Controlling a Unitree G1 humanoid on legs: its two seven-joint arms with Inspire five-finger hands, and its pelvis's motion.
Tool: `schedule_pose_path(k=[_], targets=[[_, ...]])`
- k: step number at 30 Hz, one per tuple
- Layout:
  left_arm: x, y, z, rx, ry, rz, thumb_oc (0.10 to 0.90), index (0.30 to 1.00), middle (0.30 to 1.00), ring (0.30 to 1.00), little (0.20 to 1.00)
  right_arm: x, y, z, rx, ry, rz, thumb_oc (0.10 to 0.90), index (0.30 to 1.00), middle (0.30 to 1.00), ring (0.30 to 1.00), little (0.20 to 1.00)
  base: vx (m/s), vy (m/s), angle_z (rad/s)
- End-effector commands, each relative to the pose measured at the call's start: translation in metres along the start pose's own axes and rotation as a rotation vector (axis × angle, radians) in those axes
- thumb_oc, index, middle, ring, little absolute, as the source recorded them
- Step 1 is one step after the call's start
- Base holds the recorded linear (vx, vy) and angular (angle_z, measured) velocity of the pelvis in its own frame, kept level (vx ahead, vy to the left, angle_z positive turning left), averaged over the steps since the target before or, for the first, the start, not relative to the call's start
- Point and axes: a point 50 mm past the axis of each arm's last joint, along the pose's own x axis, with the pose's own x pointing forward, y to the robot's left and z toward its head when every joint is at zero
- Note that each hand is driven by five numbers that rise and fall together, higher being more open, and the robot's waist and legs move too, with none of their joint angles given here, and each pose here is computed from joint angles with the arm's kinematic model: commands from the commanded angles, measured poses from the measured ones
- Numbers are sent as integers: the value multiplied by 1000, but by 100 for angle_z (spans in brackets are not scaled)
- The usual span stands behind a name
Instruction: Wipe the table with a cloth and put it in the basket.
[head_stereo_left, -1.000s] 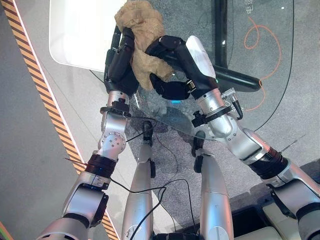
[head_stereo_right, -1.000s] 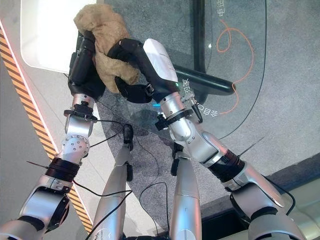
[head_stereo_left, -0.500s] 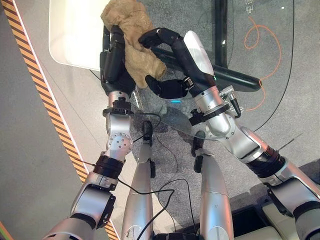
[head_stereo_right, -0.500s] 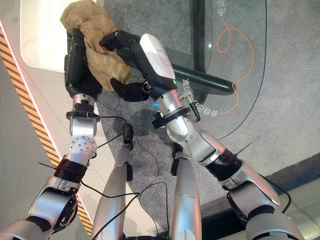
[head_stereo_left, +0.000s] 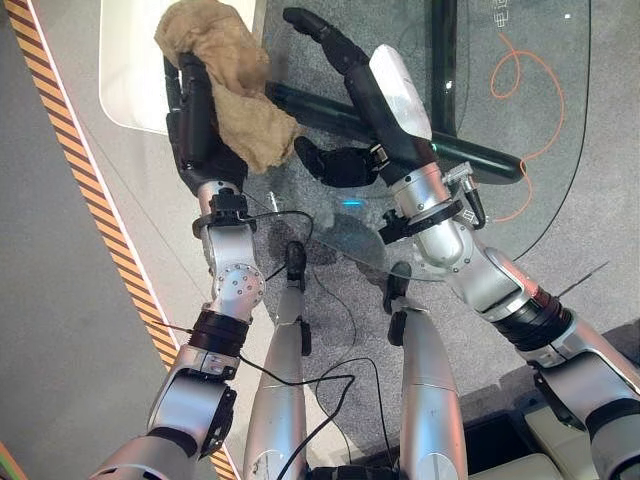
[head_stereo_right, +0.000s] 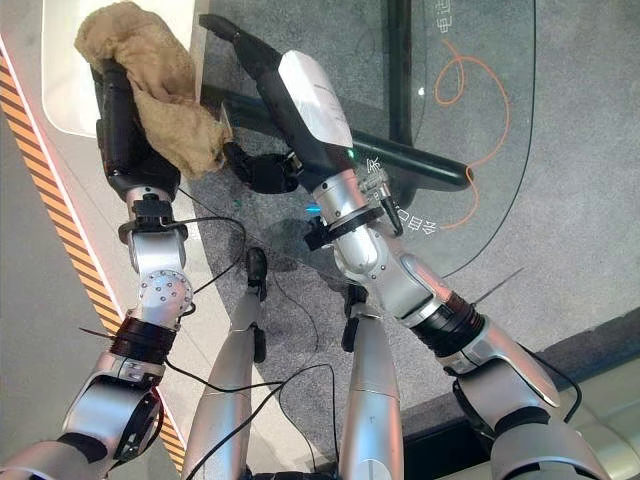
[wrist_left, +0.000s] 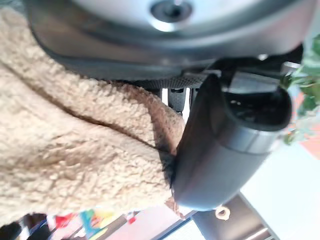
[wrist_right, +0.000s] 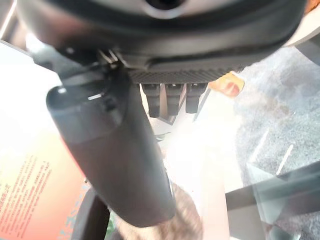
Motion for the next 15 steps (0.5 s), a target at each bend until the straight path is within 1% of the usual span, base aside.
schedule_pose_path(k=[1, 6, 7, 8, 10, 11, 13, 15], targets=[[21, -78, 42, -5, -277, -344, 100, 300, 300, 300, 200, 31, -33, 45, 37, -232, -228, 800, 900, 900, 900, 900, 0, 0, 0], [25, -76, 51, 40, -333, -329, 100, 300, 300, 300, 200, 28, -44, 22, -11, -142, -353, 800, 900, 900, 900, 900, 0, 0, 0], [26, -77, 51, 39, -334, -331, 100, 300, 300, 300, 200, 28, -45, 22, -11, -144, -355, 800, 900, 900, 900, 900, 0, 0, 0], [26, -77, 55, 67, -356, -328, 100, 300, 300, 300, 200, 23, -50, 9, -38, -98, -412, 800, 900, 900, 900, 900, 0, 0, 0], [26, -78, 57, 88, -372, -327, 100, 300, 300, 300, 200, 19, -55, 0, -50, -66, -455, 800, 900, 900, 900, 900, 0, 0, 0], [28, -80, 61, 116, -393, -326, 100, 300, 300, 300, 200, 14, -61, -11, -73, -24, -509, 800, 900, 900, 900, 900, 0, 0, 0], [29, -80, 64, 136, -406, -322, 100, 300, 300, 300, 200, 10, -65, -18, -79, 7, -546, 800, 900, 900, 900, 900, 0, 0, 0], [32, -80, 69, 179, -440, -310, 100, 300, 300, 300, 200, -1, -75, -39, -113, 103, -642, 800, 900, 900, 900, 900, 0, 0, 0]])
